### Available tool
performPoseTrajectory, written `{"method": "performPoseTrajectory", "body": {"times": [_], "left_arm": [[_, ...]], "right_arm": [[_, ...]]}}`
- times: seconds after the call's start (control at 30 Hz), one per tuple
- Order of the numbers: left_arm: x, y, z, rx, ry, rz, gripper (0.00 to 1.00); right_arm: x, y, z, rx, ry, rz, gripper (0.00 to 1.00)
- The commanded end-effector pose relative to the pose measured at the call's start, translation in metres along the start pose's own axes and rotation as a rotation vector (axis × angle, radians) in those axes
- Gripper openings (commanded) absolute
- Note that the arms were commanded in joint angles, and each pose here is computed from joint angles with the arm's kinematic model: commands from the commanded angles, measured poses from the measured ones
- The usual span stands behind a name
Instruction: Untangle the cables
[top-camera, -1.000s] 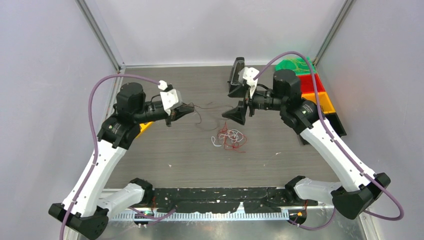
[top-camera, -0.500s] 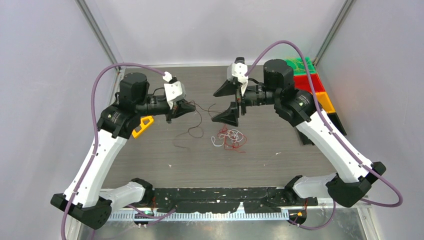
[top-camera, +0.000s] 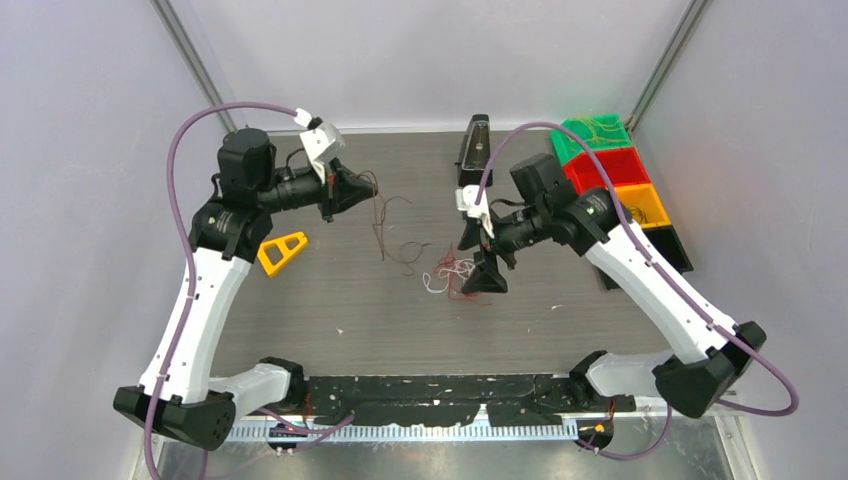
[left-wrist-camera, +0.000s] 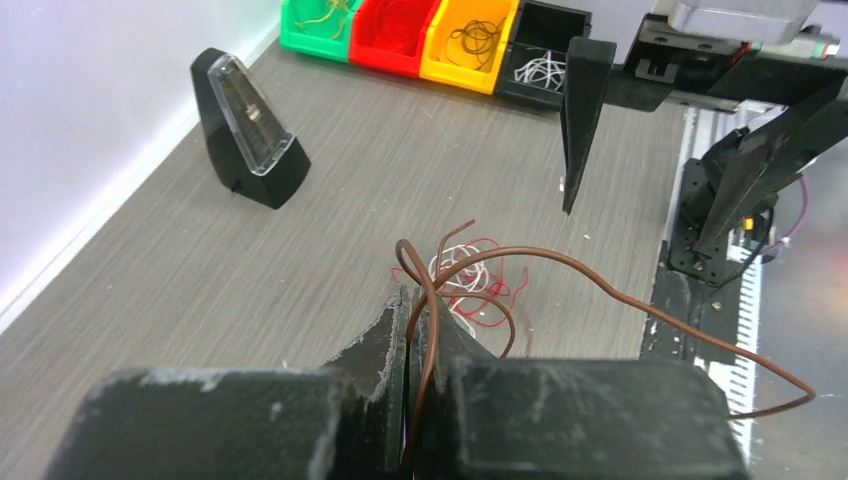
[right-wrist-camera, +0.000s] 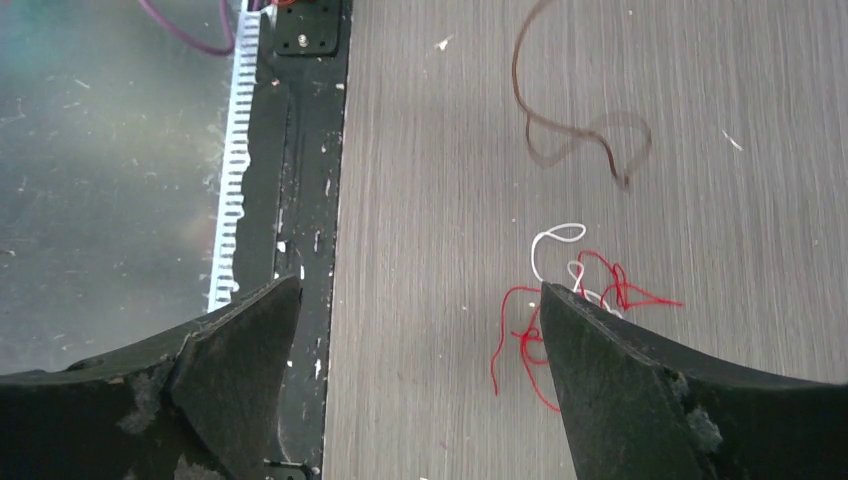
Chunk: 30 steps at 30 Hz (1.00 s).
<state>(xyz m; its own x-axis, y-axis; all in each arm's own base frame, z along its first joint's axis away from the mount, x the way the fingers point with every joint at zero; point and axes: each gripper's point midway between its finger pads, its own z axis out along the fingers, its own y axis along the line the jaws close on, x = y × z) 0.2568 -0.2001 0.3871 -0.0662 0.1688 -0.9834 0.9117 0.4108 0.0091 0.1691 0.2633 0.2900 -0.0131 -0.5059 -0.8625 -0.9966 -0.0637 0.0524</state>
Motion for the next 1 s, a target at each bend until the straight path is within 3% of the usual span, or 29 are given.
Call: {"method": "performPoseTrajectory", "body": {"times": [0.0,0.03,0.13,0.27,0.57,0.63,0.73,0.8,0.97], "left_arm": [[-0.010,-0.007,0.005,0.053,-0.040,-0.012,0.00],[-0.008,-0.010,0.006,0.066,-0.034,0.005,0.00],[0.000,-0.023,0.009,0.094,-0.003,0.088,0.00],[-0.002,-0.036,0.014,0.119,0.008,0.163,0.00],[-0.020,-0.054,0.013,0.162,-0.034,0.196,0.00],[-0.024,-0.055,0.012,0.159,-0.044,0.199,0.00],[-0.026,-0.053,0.012,0.150,-0.050,0.207,0.00],[-0.023,-0.050,0.012,0.133,-0.039,0.223,0.00],[0.002,-0.035,0.012,0.061,0.019,0.274,0.00]], "right_arm": [[-0.051,0.006,-0.026,0.150,-0.227,-0.114,0.95],[-0.079,0.000,-0.034,0.196,-0.327,-0.131,0.95],[-0.133,-0.012,-0.050,0.229,-0.470,-0.078,0.95],[-0.172,-0.020,-0.040,0.171,-0.556,0.023,0.95],[-0.148,-0.017,0.019,0.068,-0.482,0.061,0.95],[-0.140,-0.015,0.027,0.037,-0.473,0.073,1.00],[-0.133,-0.010,0.034,-0.010,-0.464,0.089,0.94],[-0.129,-0.007,0.030,-0.013,-0.453,0.090,1.00],[-0.128,-0.022,-0.018,0.123,-0.481,0.161,0.95]]}}
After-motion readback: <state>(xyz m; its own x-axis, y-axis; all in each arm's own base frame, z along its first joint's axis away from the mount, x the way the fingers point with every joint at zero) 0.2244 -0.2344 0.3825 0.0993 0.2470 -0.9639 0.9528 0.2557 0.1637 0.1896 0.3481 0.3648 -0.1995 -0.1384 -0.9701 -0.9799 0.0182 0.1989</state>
